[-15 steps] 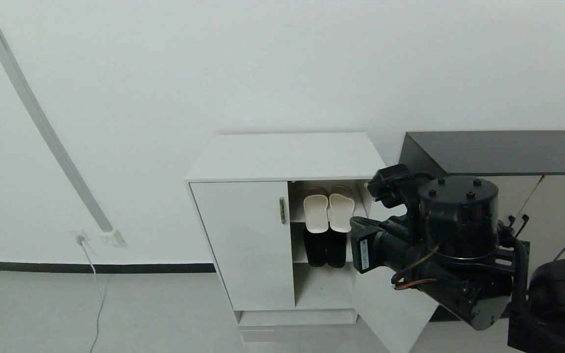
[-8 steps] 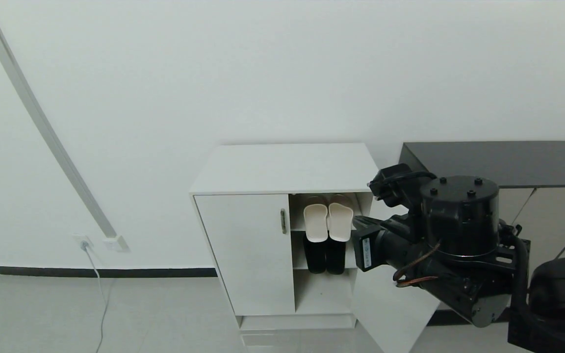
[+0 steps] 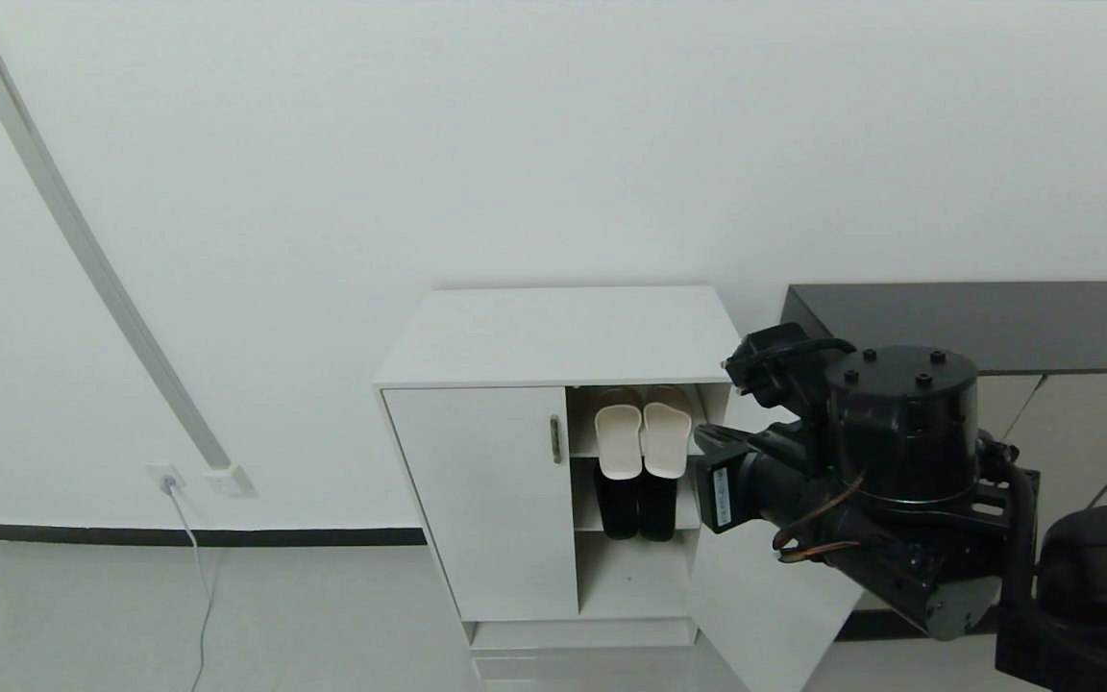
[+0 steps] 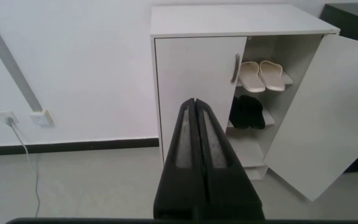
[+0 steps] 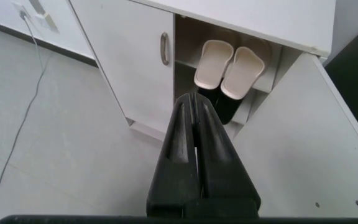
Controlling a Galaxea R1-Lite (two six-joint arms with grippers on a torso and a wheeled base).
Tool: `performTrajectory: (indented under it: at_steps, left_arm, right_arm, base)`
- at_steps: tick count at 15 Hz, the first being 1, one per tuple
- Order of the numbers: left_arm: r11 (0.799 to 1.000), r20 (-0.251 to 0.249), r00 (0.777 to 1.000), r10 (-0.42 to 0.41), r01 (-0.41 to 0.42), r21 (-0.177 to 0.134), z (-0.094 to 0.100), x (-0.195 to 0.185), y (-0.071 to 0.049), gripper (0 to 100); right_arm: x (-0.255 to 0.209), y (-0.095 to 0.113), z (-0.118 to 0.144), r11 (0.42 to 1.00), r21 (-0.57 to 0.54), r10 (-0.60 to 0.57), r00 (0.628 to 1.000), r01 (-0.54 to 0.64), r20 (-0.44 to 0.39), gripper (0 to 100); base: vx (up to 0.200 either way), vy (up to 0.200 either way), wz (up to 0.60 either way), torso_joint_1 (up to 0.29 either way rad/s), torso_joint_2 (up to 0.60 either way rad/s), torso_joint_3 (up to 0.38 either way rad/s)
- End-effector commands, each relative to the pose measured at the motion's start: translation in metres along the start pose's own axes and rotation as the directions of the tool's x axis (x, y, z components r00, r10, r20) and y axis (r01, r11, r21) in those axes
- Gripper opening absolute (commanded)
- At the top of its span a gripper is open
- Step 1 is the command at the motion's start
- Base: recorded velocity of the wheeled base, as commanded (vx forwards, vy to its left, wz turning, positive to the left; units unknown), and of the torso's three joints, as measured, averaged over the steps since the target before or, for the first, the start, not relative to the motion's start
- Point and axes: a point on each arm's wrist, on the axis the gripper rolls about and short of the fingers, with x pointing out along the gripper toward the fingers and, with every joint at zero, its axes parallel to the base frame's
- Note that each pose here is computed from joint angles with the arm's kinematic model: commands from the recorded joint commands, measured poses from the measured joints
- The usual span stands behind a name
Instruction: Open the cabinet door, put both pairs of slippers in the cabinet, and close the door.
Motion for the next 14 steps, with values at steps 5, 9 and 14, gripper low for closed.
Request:
performTrajectory:
  at_steps: [5,9,14]
  left_arm:
    - [1.000,-0.001,1.000,0.000,0.000,0.000,0.0000,0.0001,0.0000,0]
    - [1.000,-0.001,1.000,0.000,0.000,0.000,0.0000,0.0001,0.0000,0]
    - [1.000,-0.001,1.000,0.000,0.000,0.000,0.0000,0.0001,0.0000,0]
  right_arm:
    - [-0.0003,0.0003,-0.0011,1.000,-0.004,0.002,1.000,-0.002,-0.003,0]
    - [0.0012,-0.0022,-0.0013,1.000,-0.003,-0.007,1.000,0.007,-0.005,0]
    - [0.0033,-0.0065,-0.0012,1.000,-0.011,-0.022,1.000,0.021,-0.005,0]
  base:
    - [0.000,0.000,-0.24,0.002,0.00,0.002]
    - [0.000,0.000,-0.60,0.006,0.00,0.001]
    - [0.000,0.000,0.00,0.000,0.00,0.000]
